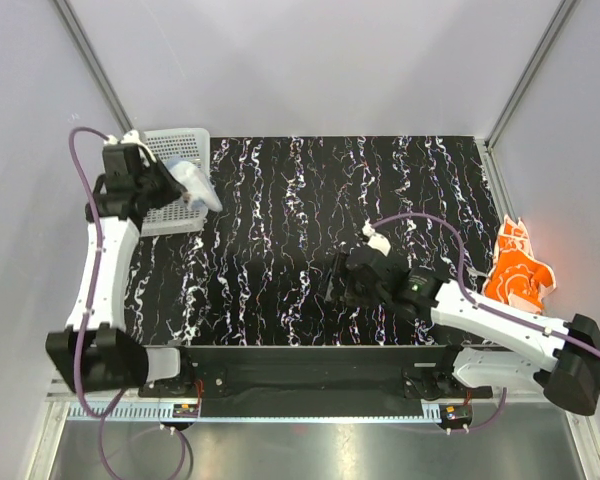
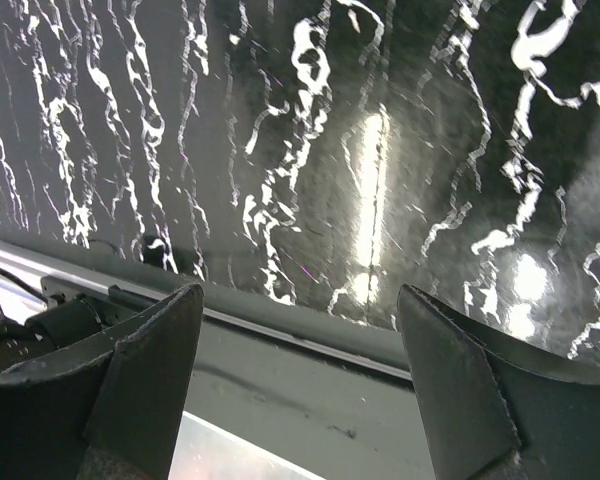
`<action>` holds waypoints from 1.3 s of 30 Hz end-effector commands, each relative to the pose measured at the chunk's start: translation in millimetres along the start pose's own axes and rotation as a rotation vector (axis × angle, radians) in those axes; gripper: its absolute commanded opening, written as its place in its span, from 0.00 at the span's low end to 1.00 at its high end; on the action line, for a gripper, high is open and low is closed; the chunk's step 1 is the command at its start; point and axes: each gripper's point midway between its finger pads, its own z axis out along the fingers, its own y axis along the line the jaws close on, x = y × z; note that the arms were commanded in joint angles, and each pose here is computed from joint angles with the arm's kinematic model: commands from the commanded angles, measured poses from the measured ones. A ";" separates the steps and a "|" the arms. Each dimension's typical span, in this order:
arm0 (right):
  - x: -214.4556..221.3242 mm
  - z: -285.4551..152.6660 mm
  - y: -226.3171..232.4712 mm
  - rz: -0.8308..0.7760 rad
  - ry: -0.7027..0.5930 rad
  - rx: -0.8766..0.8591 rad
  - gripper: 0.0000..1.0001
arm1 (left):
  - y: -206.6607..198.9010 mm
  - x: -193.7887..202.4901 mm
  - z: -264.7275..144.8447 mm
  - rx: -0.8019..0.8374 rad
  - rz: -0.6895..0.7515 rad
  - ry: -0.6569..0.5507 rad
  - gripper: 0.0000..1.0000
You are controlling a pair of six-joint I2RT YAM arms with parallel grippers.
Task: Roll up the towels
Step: Place the rolled towel into the container
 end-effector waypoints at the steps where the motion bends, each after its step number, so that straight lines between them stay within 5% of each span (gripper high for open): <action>1: 5.3 -5.3 -16.1 0.038 -0.004 0.023 0.85 | 29.2 -43.7 5.2 -0.124 0.000 -0.048 0.00; 6: 16.8 -4.8 -27.4 0.046 0.025 0.034 0.85 | 89.9 -94.9 13.6 -0.386 -0.041 -0.100 0.00; 10: 21.7 -5.2 -30.5 0.021 0.051 0.045 0.85 | 122.3 -95.2 28.2 -0.453 -0.120 -0.077 0.00; 29: 27.5 -8.8 -44.6 -0.016 0.079 0.102 0.85 | 179.9 -39.2 175.2 -0.569 -0.353 0.121 0.00; 39: 25.9 6.2 -48.7 -0.076 0.096 0.182 0.86 | 159.0 -79.8 237.8 -0.531 -0.391 0.020 0.00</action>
